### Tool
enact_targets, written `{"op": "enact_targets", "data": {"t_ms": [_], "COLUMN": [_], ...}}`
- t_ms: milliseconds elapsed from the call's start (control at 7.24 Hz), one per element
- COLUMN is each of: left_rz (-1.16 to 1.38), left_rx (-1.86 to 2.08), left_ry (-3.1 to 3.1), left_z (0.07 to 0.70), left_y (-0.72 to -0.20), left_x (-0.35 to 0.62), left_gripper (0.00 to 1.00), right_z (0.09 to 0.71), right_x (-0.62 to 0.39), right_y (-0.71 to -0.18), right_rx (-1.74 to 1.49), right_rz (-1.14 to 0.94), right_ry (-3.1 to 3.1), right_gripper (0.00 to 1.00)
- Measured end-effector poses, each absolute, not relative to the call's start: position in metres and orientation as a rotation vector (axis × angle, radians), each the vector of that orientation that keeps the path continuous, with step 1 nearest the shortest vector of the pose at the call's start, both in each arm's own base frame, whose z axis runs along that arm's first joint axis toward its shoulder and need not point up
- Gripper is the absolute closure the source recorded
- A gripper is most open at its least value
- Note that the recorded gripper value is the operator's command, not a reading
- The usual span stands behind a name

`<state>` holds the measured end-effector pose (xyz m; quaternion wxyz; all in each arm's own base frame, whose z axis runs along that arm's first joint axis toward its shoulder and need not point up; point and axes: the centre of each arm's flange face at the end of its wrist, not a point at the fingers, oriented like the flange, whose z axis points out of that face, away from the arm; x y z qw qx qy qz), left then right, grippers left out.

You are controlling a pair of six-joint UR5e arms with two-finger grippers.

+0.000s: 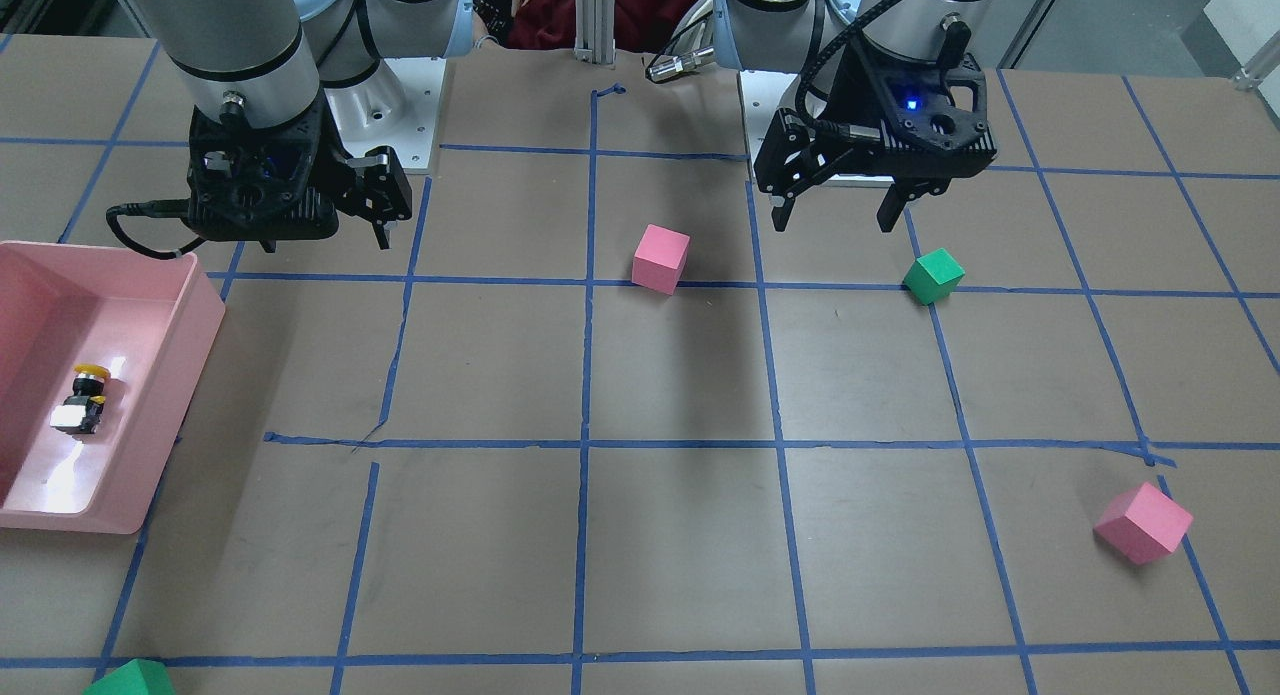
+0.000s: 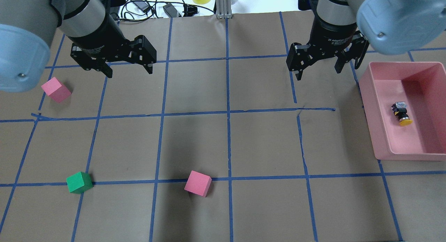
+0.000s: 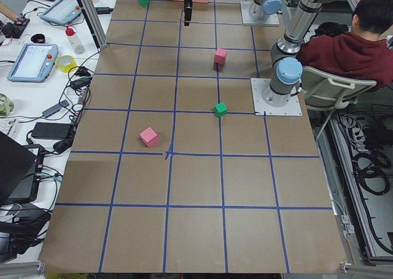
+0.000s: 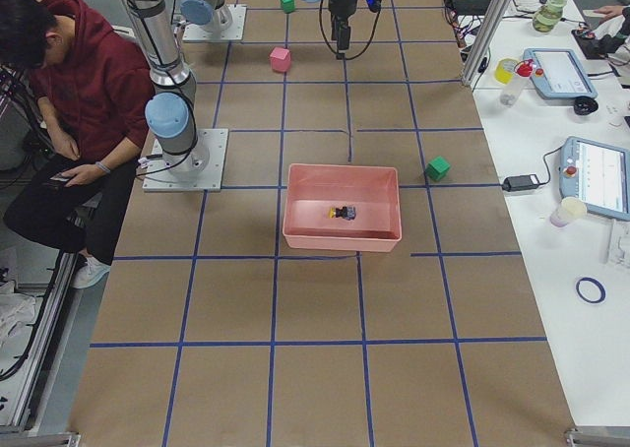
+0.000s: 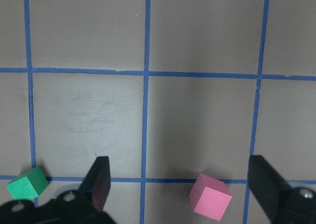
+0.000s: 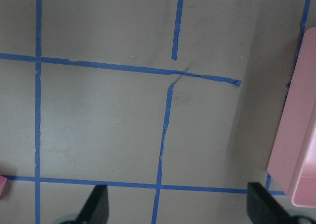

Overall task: Align button upright
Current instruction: 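Move the right gripper toward the pink tray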

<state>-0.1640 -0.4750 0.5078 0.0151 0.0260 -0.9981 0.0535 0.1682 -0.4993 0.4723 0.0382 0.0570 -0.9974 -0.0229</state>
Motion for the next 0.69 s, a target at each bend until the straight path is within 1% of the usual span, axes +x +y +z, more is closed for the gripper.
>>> {"op": "enact_targets", "data": {"t_ms": [414, 691], "left_rz": [0.165, 0.167], "left_rx": [0.081, 0.081], "left_ry": [-3.106, -3.106], "left_z": [0.508, 0.508], "left_y": [-0.475, -0.475], "left_x": [-0.164, -0.164], "left_gripper": [0.00, 0.00], "right_z": [0.470, 0.482], "right_x": [0.169, 0.167], "right_y": [-0.500, -0.501], "right_rx": [0.175, 0.165], "right_rz": [-0.077, -0.039], "right_ry": [-3.070, -3.073], "right_gripper": [0.00, 0.00]}}
